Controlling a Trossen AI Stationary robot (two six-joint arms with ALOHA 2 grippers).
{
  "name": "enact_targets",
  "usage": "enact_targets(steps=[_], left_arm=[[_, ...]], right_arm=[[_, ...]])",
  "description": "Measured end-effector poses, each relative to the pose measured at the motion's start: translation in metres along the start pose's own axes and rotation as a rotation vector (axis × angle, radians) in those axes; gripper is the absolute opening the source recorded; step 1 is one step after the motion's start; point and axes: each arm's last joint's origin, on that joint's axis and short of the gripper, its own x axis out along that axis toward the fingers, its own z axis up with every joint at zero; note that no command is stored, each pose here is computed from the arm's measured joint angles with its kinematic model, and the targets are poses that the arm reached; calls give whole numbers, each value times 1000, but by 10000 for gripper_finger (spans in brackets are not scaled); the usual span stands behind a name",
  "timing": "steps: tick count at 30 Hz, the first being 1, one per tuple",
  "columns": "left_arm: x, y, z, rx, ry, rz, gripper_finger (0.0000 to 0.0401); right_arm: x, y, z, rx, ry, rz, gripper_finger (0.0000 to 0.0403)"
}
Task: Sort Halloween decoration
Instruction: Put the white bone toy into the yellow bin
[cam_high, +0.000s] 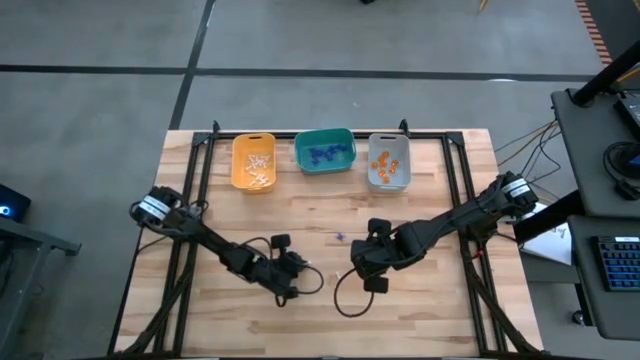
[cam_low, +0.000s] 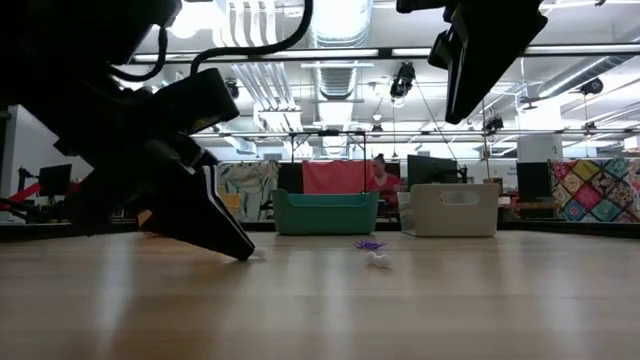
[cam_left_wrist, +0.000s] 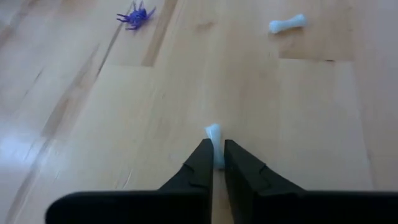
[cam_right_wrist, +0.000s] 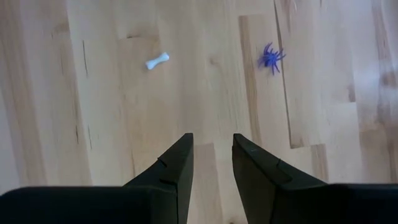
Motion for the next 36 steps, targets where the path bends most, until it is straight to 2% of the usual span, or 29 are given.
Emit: enact_targets(steps=[9, 15, 22, 25, 28, 32, 36], left_arm=[[-24, 13, 39, 83, 90, 48, 1], [-46, 48, 61, 153, 164, 128, 0], [-73, 122, 81, 95, 239, 289, 1], [-86, 160, 90, 0, 221, 361, 1], [-98, 200, 93, -102, 215, 388, 1], [-105, 259, 84, -238, 275, 426, 1], [-102, 311, 63, -391, 361, 423, 1]], right_arm=[[-2, 9, -5, -15, 0, 13, 100], [-4, 17, -9, 7, 0, 23, 100], [-6, 23, -12, 20, 1, 32, 100], [-6, 23, -12, 34, 0, 30, 100], [-6, 23, -12, 40, 0, 30, 100], [-6, 23, -12, 39, 0, 29, 100], [-6, 23, -12, 38, -1, 29, 100]])
